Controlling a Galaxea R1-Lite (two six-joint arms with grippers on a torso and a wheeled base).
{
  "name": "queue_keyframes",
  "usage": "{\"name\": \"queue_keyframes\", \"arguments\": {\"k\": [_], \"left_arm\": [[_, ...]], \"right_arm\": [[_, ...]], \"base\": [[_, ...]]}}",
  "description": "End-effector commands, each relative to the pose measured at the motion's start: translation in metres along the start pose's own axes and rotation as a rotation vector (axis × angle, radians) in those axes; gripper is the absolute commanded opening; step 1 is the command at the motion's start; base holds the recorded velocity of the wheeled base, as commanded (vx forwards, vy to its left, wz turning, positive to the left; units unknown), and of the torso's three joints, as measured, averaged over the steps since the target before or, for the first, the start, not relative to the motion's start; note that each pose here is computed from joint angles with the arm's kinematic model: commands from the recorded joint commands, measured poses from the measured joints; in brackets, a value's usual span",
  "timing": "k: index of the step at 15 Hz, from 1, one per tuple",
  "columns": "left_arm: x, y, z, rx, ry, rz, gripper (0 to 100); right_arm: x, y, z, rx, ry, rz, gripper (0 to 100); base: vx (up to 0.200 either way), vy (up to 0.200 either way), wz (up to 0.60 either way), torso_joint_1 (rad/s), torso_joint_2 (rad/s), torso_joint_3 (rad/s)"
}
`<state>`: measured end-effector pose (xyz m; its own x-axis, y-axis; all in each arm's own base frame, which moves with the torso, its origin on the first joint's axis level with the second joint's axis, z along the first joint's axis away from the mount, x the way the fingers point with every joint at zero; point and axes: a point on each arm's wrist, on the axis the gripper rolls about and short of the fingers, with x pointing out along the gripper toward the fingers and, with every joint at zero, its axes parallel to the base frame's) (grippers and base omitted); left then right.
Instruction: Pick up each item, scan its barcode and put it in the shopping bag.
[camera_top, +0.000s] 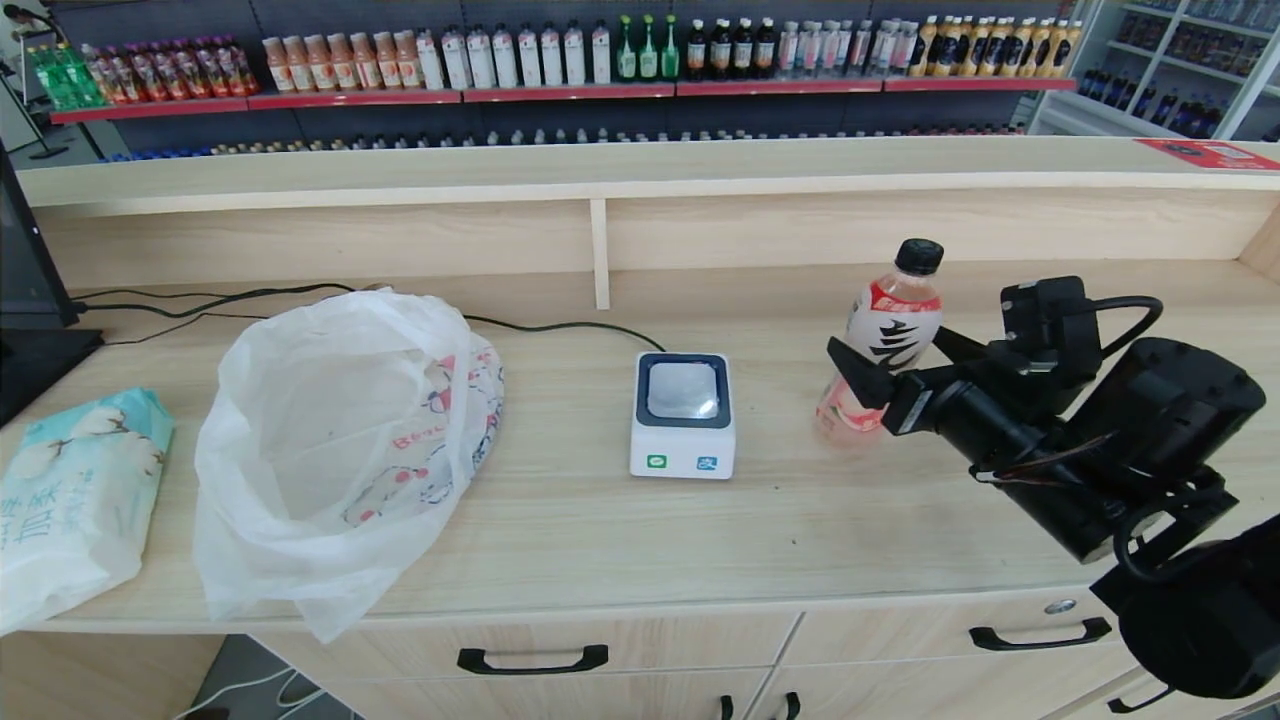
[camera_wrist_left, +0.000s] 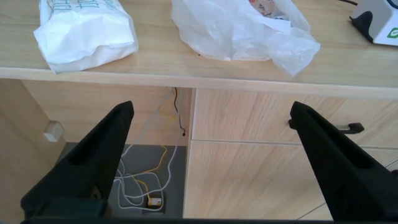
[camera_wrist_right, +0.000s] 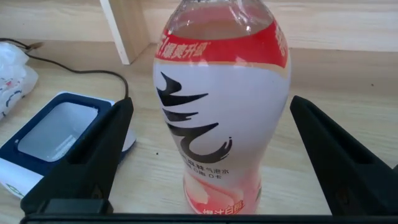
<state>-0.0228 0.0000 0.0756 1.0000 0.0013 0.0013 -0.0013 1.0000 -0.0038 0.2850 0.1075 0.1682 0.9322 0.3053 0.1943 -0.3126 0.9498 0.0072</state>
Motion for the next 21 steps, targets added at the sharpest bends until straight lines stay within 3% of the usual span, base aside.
{"name": "queue_keyframes", "arguments": {"k": [1,21], "left_arm": [[0.000,0.000,0.000,-0.001,0.000,0.000,100],[0.000,0.000,0.000,-0.001,0.000,0.000,100]], "right_arm": [[0.006,-0.004,-0.011,-0.004,0.028,-0.013,100],[0.026,-0.015,-0.032,0.008,0.058,-0.043,100]], "base": [[0.000,0.000,0.00,0.000,0.00,0.000],[0.000,0.000,0.00,0.000,0.00,0.000]]}}
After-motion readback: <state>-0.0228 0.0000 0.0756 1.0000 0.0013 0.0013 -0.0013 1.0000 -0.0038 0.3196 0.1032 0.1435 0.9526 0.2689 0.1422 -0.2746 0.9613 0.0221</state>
